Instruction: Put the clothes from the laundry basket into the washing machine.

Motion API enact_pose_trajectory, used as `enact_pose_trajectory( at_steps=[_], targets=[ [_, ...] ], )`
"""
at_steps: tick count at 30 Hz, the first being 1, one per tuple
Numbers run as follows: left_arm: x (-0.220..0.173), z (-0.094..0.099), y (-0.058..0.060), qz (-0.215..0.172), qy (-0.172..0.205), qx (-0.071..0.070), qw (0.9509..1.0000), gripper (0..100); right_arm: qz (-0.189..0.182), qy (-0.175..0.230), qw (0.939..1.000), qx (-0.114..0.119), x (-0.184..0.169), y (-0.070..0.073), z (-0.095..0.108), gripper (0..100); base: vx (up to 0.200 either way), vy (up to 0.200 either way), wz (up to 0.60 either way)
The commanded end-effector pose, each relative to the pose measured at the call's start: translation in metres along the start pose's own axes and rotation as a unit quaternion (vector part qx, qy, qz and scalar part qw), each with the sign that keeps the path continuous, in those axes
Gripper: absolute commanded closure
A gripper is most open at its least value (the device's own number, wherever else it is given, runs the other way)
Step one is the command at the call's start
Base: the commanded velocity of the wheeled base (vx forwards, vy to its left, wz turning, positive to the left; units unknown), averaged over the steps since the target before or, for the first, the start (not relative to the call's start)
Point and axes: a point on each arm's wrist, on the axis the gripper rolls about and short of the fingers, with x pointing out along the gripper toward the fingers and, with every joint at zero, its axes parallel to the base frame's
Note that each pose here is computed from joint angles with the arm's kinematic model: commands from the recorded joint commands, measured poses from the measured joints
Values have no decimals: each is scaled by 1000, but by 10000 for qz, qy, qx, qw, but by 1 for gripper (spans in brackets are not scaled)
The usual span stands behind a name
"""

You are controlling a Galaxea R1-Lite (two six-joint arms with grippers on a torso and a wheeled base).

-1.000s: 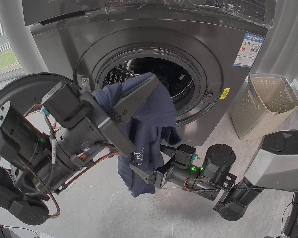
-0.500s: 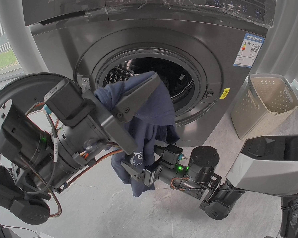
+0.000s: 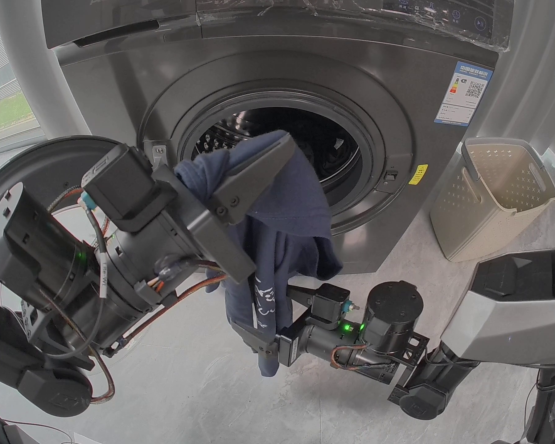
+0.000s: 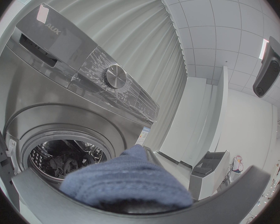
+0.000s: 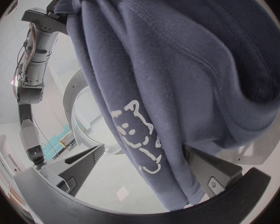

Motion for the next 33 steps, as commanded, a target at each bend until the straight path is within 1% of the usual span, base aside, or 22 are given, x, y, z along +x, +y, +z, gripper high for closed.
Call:
enact_pose_trajectory(
  at_steps=[1,2,3,5,6,10,13,16,17,20,21,23,24,27,29,30,32,33],
  targets=[
    [0,3,0,-10,-41,6,10000,100,-203,-139,9997,-21,20,-7,-13,0,0,0,0],
    [0,3,-1,-5,-57,8,10000,100,-221,-126,9997,-20,20,-7,-14,0,0,0,0],
    [0,4,-1,-7,-65,10,10000,100,-314,-179,9993,-30,26,-10,-16,0,0,0,0],
    [1,4,-1,-7,-65,10,10000,100,-348,-207,9992,-32,30,-11,-19,0,0,0,0],
    [1,5,-1,-9,-80,12,10000,100,-396,-199,9990,-30,37,-14,-26,0,0,0,0],
    [1,6,0,-5,-95,18,10000,100,-539,-174,9984,-18,43,-22,-36,0,0,0,0],
    [0,8,-1,-10,-125,23,9999,100,-637,-190,9978,6,43,-28,-36,0,0,0,0],
    [0,10,-1,-14,-147,27,9999,100,-713,-296,9970,21,44,-31,-31,0,0,0,0],
    [0,10,-1,-13,-140,18,9999,100,-738,-339,9967,18,45,-31,-29,100,0,0,0],
    [-1,9,-1,-2,-118,18,9999,100,-769,-384,9963,31,44,-31,-26,100,0,0,0],
    [-2,9,0,14,-104,23,9999,100,-762,-423,9962,43,43,-30,-22,100,0,0,0],
    [-4,9,5,122,-76,67,9999,100,-764,-508,9958,36,40,-29,-13,100,0,0,0],
    [-6,8,8,195,-61,92,9997,100,-787,-558,9953,31,37,-31,-7,100,0,0,0],
    [-15,5,25,632,63,212,9978,100,-905,-738,9932,9,22,-36,17,100,0,0,0],
    [-27,-2,37,907,291,270,9951,100,-1032,-850,9910,-1,8,-42,34,100,0,0,0],
    [-30,-4,40,970,360,274,9943,100,-1073,-887,9903,-8,3,-44,39,100,0,0,0],
    [-44,-15,46,1159,689,235,9906,100,-1165,-1030,9878,-42,-14,-47,57,100,0,0,0],
    [-47,-18,47,1188,752,217,9898,100,-1175,-1062,9874,-48,-17,-46,61,100,0,0,0]
  ],
)
